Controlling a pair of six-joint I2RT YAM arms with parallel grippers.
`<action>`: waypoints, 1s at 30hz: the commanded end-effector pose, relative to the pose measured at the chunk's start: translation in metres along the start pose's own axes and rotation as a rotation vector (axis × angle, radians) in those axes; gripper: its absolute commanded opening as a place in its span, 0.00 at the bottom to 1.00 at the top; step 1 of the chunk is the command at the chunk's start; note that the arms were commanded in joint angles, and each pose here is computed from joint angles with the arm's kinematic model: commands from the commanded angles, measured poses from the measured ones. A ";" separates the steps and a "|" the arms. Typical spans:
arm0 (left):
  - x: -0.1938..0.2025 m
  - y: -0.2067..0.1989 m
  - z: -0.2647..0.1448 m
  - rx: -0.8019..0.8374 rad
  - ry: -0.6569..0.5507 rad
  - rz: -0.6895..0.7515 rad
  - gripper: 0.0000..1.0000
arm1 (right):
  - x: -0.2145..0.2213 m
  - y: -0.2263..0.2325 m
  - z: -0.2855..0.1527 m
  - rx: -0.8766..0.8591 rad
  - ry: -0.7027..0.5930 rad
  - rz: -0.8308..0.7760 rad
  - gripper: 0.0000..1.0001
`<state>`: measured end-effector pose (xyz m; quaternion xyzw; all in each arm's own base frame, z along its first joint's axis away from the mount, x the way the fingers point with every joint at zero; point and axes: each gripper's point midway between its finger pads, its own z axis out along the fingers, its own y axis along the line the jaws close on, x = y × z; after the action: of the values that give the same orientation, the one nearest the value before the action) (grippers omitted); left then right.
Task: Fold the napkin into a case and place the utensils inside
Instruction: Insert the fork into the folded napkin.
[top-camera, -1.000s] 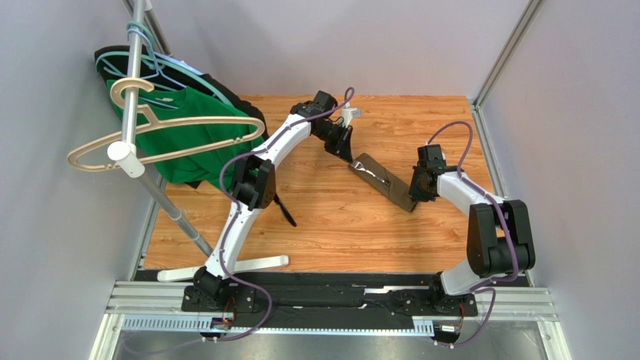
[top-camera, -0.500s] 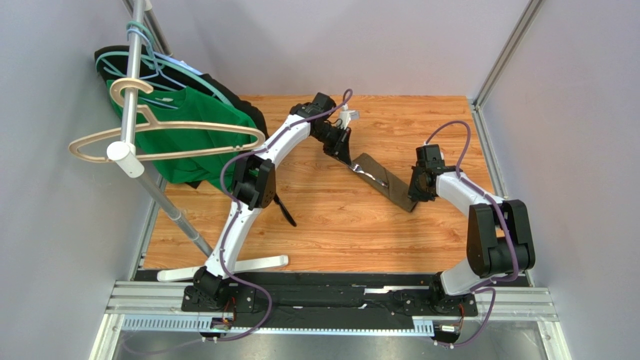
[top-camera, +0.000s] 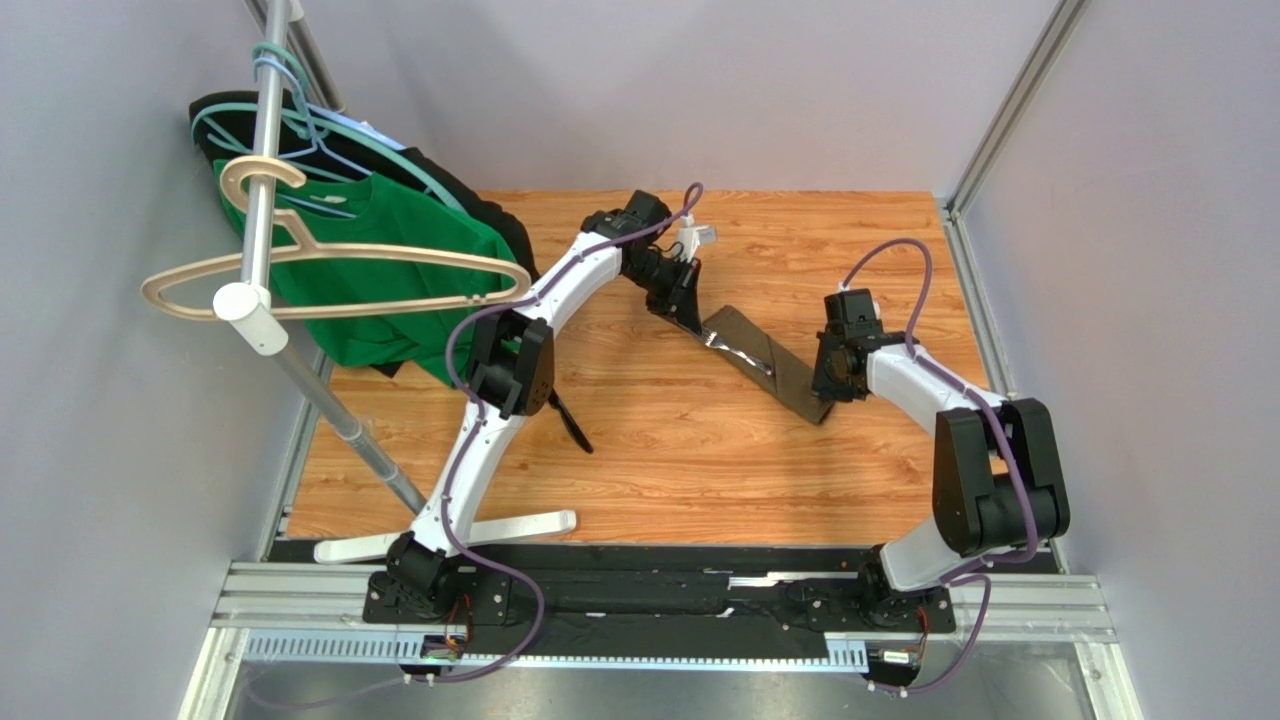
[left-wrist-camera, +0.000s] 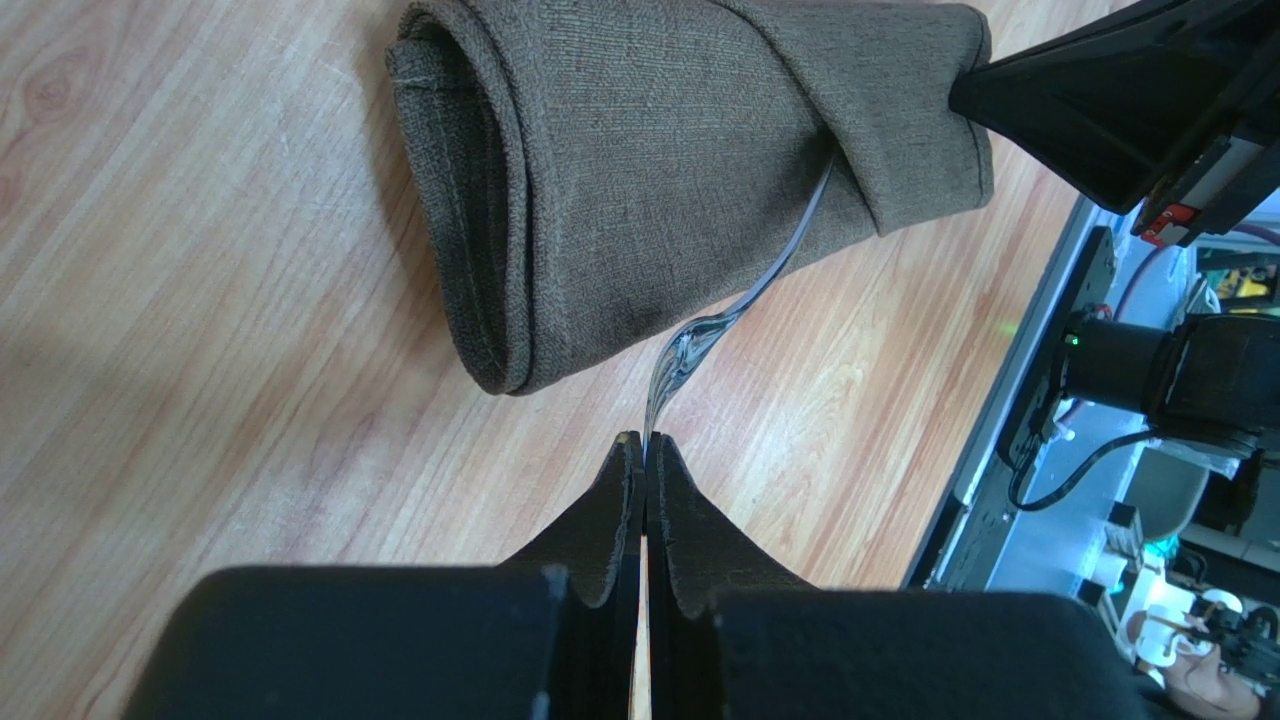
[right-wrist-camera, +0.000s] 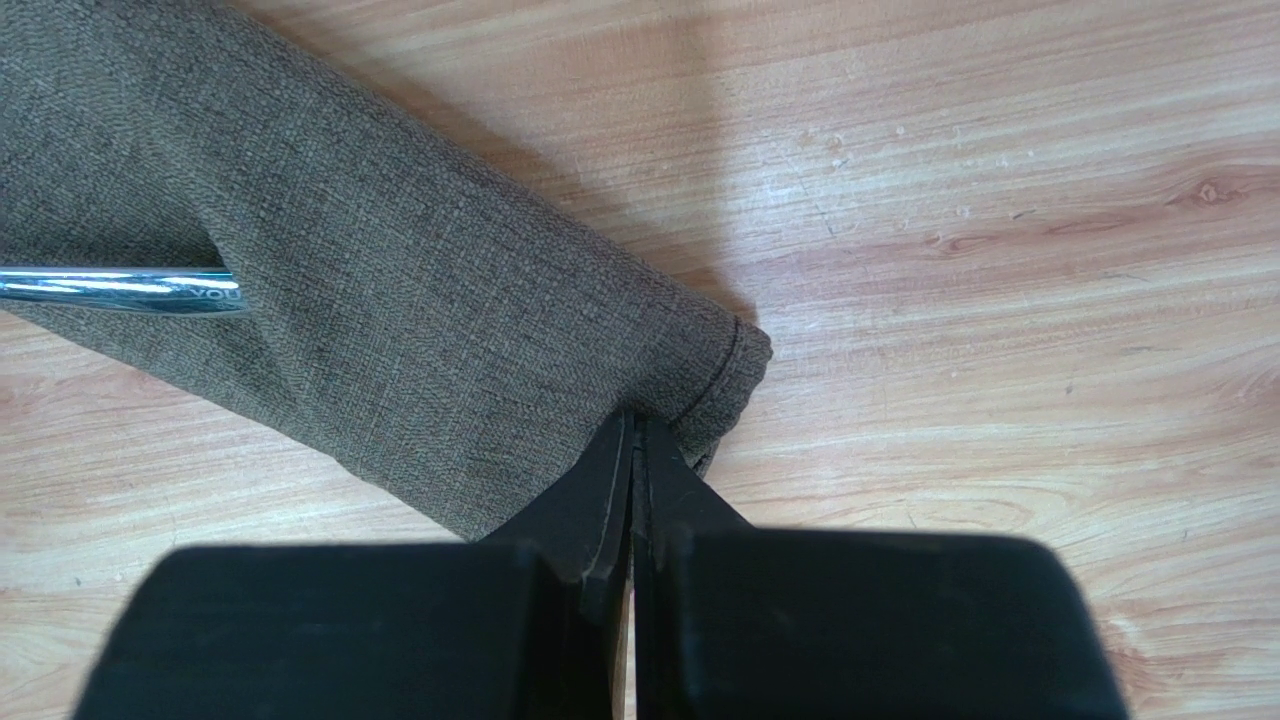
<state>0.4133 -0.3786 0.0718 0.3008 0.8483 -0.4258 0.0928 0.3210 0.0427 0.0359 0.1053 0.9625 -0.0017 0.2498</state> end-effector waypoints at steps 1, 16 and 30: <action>-0.006 -0.023 -0.004 0.049 -0.004 0.029 0.00 | -0.021 0.007 -0.001 -0.011 -0.079 -0.031 0.00; 0.012 -0.046 -0.002 0.052 0.046 0.070 0.00 | 0.002 0.028 0.002 -0.077 -0.016 -0.092 0.00; 0.021 -0.073 0.021 0.056 0.074 0.069 0.00 | 0.017 0.034 -0.013 -0.141 0.016 -0.046 0.00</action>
<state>0.3562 -0.4110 0.0634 0.3372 0.8372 -0.4288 0.0396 0.3039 0.0752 0.0340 0.0529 0.9679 0.0490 0.2407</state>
